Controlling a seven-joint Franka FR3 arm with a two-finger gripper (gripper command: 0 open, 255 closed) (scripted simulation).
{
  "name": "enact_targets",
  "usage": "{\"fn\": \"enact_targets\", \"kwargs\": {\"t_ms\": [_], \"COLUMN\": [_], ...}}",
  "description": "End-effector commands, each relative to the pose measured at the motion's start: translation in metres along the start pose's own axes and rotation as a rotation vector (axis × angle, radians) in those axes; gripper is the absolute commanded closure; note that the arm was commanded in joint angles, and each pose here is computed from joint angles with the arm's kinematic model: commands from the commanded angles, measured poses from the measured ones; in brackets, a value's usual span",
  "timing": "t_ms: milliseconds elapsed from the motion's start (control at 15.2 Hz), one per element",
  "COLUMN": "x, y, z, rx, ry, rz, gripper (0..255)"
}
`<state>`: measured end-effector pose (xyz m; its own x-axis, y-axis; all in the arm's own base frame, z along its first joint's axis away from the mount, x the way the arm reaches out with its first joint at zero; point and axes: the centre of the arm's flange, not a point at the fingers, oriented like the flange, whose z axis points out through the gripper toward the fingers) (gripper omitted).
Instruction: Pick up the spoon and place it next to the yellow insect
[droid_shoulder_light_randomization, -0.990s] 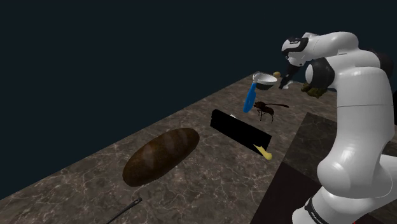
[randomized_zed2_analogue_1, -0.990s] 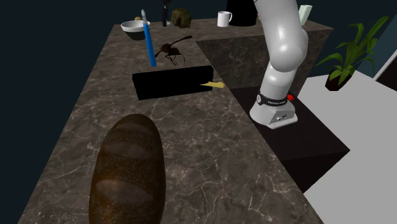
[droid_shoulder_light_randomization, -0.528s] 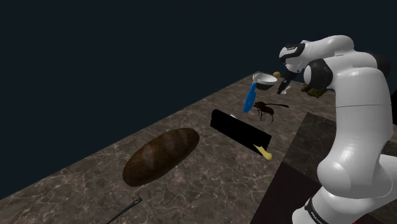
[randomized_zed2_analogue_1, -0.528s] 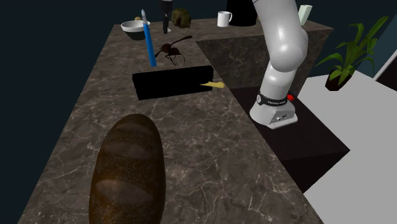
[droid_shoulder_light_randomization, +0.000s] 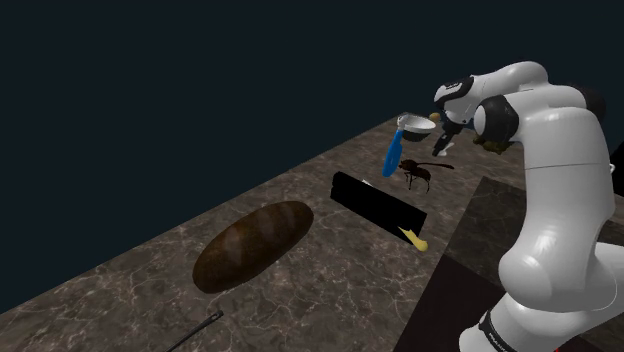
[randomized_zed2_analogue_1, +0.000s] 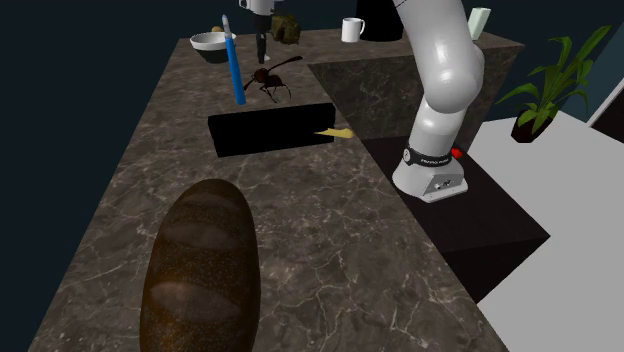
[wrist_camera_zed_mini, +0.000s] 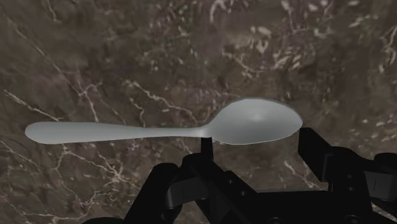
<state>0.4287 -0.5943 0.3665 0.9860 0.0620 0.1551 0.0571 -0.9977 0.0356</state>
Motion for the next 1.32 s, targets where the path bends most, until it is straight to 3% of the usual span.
{"fn": "enact_targets", "kwargs": {"t_ms": [0,660,726,1056,1254], "x": [-0.002,-0.003,-0.003,-0.003,-0.003], "y": [-0.001,-0.001,-0.001,-0.001,-0.001], "z": [0.011,0.021,0.021,0.021,-0.018], "rx": [0.0,0.0,0.0,0.0,0.0], "ry": [0.0,0.0,0.0,0.0,0.0], "rz": [0.0,0.0,0.0,0.0,0.0], "gripper": [255,255,0,0,0]}}
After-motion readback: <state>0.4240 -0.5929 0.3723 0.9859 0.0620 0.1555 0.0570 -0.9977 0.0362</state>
